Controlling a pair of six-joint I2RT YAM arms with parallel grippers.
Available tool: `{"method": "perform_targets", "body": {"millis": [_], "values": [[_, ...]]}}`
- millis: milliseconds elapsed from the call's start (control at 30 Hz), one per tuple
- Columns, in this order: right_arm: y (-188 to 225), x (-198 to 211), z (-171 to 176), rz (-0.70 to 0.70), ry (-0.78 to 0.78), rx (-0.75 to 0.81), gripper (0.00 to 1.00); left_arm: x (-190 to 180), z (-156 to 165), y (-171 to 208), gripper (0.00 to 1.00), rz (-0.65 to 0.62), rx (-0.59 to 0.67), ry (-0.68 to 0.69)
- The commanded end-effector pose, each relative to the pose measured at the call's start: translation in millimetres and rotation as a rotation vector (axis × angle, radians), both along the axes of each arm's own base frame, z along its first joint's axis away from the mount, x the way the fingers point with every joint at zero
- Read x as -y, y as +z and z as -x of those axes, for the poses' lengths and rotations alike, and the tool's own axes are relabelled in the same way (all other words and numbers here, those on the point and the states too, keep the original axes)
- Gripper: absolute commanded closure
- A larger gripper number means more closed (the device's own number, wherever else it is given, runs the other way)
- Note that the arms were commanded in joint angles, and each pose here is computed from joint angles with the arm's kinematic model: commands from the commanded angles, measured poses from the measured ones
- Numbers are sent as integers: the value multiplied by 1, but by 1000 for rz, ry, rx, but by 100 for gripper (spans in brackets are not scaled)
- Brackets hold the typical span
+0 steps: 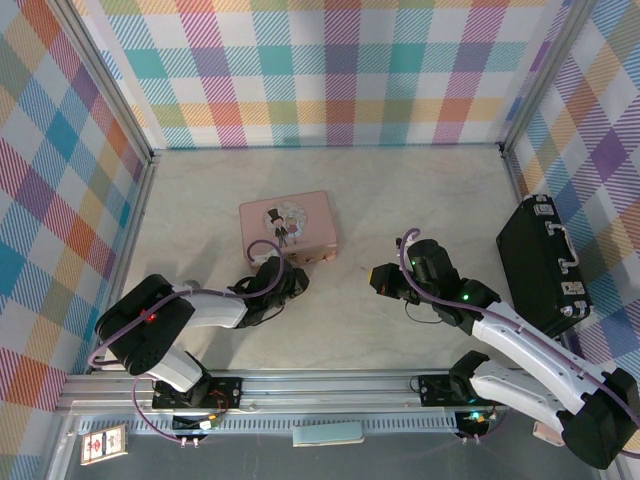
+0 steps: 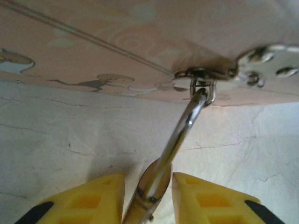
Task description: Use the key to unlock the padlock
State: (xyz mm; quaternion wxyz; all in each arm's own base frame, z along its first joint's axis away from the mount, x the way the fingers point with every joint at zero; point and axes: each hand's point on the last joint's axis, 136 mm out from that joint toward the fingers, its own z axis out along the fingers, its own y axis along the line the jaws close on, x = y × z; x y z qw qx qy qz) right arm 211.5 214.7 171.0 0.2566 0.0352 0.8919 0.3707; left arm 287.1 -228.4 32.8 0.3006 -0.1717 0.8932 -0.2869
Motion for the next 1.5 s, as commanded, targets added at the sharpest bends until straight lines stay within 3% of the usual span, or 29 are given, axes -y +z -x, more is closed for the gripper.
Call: {"method": "perform_targets", "body": {"millis": [0,300,600,833,1000,1467], "values": [[3,-3,1,-23,8,8,100,-10,8,-7,63,-66,4,-26],[3,-1,2,-17,4,11,100,-24,5,22,36,-147,208,-171],[5,-3,1,-25,7,9,100,-14,-8,31,33,-65,263,-330],[1,-2,2,-31,1,-3,100,-4,-25,20,38,5,234,-310],[0,-2,3,-32,2,-8,100,-1,-31,9,50,52,208,-272],[-4,-8,2,-45,11,-25,100,5,-31,-4,71,119,185,-258]]}}
